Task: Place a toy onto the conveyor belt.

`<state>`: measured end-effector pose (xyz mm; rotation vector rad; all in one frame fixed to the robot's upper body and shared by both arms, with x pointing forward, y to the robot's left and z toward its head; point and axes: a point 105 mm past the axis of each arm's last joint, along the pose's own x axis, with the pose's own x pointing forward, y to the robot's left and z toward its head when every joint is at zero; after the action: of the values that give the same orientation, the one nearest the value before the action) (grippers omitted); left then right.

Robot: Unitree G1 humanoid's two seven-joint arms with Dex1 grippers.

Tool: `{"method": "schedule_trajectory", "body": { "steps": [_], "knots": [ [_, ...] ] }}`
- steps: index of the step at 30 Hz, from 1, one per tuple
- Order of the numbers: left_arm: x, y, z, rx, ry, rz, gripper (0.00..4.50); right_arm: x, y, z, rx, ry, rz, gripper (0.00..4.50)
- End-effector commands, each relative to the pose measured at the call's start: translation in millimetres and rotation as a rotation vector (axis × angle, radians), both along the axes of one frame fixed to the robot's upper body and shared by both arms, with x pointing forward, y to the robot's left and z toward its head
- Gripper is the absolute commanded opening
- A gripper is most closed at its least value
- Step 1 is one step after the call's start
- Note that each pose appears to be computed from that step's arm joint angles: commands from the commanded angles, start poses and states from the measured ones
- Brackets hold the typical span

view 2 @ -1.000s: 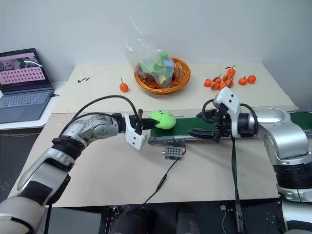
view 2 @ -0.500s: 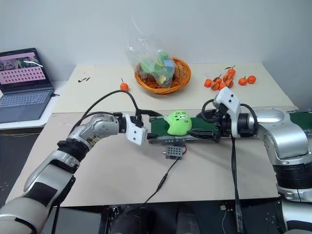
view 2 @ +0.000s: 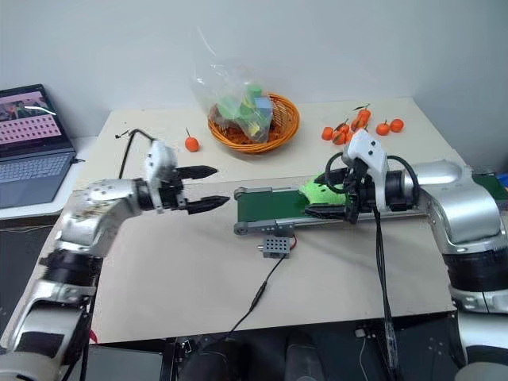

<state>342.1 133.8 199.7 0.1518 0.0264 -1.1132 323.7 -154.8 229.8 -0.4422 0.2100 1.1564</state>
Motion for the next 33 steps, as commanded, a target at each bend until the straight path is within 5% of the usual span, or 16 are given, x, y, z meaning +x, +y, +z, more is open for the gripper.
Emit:
{"method": "schedule_trajectory", "body": {
  "steps": [1, 8, 33],
  "knots": [
    [-11.5, 6.2, 26.5, -0.062, -0.027, 0.017, 4.46, -2.7, 8.2, 7.4, 0.01, -0.027, 0.075, 4.5],
    [-27.3, 17.9, 31.3, -0.112, 0.003, 0.097, 4.46, -3.0, 31.6, 25.3, 0.162, -0.003, 0.166, 4.5],
    [-31.1, 11.4, 33.1, -0.189, 0.029, 0.177, 4.46, 2.0, 42.5, 25.8, 0.177, -0.019, 0.175, 4.5]
  ]
}}
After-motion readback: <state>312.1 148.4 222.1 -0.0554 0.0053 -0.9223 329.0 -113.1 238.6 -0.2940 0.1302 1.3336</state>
